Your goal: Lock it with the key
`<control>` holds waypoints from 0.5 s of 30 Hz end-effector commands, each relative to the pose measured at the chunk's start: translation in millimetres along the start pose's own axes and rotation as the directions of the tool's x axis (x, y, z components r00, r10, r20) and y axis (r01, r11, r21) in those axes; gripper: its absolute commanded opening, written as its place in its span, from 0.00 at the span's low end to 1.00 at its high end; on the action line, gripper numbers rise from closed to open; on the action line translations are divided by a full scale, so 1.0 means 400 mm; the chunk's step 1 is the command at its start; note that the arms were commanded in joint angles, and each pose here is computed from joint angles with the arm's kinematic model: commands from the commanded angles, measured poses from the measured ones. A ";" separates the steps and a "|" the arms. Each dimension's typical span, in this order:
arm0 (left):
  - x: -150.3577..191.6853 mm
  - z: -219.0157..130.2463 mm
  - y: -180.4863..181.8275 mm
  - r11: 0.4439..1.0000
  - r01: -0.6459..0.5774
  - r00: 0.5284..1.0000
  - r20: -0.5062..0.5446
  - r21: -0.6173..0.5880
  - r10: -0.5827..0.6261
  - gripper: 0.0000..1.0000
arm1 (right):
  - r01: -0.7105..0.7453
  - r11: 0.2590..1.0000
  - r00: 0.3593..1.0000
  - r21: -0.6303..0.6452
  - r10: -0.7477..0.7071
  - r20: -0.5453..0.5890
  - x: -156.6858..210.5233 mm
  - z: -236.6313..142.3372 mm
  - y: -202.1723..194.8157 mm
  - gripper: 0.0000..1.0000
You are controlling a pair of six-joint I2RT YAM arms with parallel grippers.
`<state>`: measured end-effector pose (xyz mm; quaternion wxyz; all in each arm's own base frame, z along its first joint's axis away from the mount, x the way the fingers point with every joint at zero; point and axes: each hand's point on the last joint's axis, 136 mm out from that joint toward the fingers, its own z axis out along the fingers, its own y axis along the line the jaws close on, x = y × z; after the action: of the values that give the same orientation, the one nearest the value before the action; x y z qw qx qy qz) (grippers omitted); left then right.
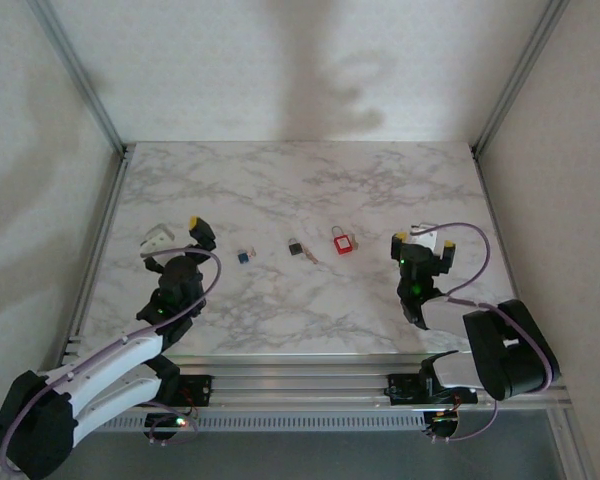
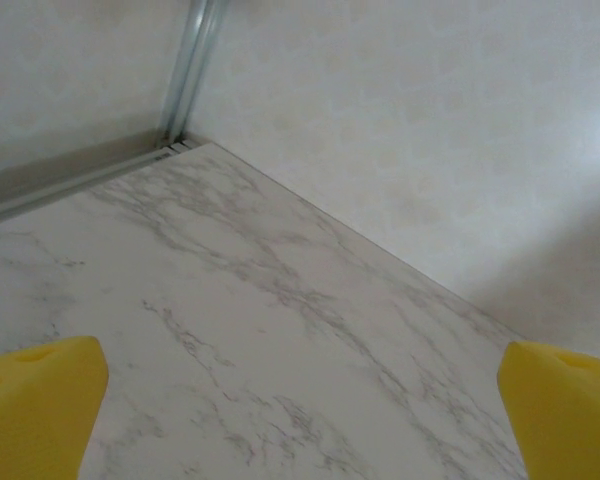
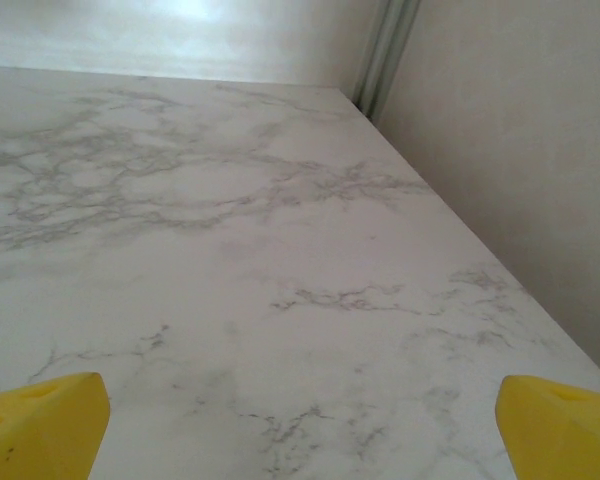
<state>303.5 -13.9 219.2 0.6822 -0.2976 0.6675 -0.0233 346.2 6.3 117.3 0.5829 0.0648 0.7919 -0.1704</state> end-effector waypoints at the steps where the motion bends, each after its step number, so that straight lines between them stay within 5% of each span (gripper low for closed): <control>1: 0.001 0.008 0.019 1.000 0.024 1.000 0.016 -0.003 -0.024 0.99 | -0.020 0.999 0.999 -0.050 0.022 0.034 -0.039 0.022 0.023 0.99; 10: -0.014 0.032 0.071 0.996 -0.031 0.998 0.056 -0.081 0.035 0.99 | -0.086 0.996 0.994 -0.026 0.088 0.071 -0.022 0.073 -0.017 0.99; 15: -0.013 0.071 0.085 0.994 -0.066 0.996 0.048 -0.092 0.071 1.00 | -0.050 0.994 0.998 -0.102 0.046 -0.042 0.000 0.102 0.024 0.99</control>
<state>309.3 24.8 201.9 0.6780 -0.3200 0.6606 0.0389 371.7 -6.4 94.2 0.5647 0.0602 0.8105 -0.1433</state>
